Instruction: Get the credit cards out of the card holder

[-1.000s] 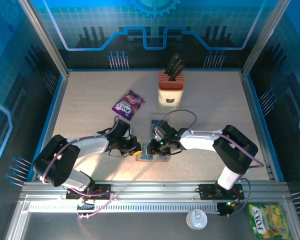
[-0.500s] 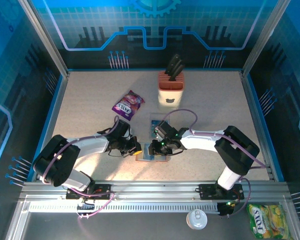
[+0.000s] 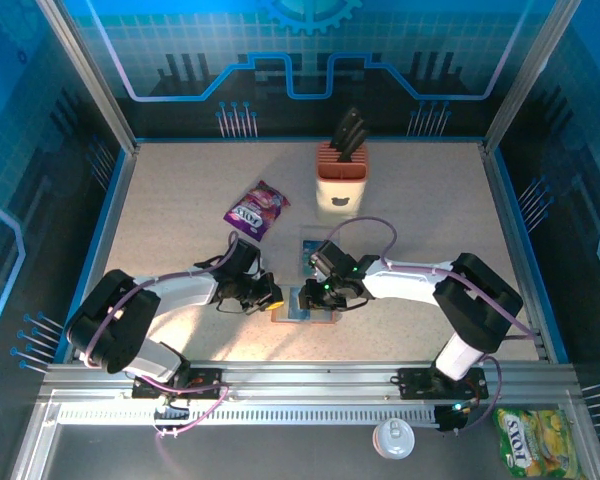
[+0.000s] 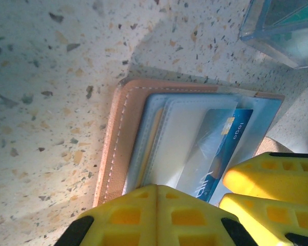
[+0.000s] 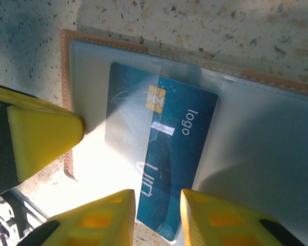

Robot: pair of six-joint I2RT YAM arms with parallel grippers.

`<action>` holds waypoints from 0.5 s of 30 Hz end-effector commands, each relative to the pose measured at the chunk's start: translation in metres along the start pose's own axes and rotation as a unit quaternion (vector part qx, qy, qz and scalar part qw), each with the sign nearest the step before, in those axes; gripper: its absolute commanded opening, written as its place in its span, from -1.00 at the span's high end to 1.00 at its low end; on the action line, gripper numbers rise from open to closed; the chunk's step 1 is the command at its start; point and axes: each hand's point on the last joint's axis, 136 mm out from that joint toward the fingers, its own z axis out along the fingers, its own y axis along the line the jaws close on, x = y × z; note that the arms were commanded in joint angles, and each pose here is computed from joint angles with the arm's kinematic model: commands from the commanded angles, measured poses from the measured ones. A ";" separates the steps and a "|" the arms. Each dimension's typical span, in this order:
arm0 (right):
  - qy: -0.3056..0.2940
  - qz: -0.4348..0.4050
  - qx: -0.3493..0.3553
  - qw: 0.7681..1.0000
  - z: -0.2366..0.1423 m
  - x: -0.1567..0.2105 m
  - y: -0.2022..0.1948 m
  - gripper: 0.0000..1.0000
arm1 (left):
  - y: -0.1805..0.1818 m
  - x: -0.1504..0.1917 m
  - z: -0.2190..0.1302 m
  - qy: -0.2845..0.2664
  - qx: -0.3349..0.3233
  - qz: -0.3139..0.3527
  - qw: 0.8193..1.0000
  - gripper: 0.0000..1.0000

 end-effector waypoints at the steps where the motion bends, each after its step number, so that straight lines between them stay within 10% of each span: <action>1: -0.007 -0.007 -0.005 1.000 -0.009 -0.006 0.006 0.39 | -0.014 0.002 -0.006 0.004 0.011 0.010 1.000 0.86; 15: -0.012 -0.002 -0.009 1.000 -0.014 -0.008 0.002 0.38 | -0.022 0.010 0.005 0.019 0.001 0.024 1.000 0.86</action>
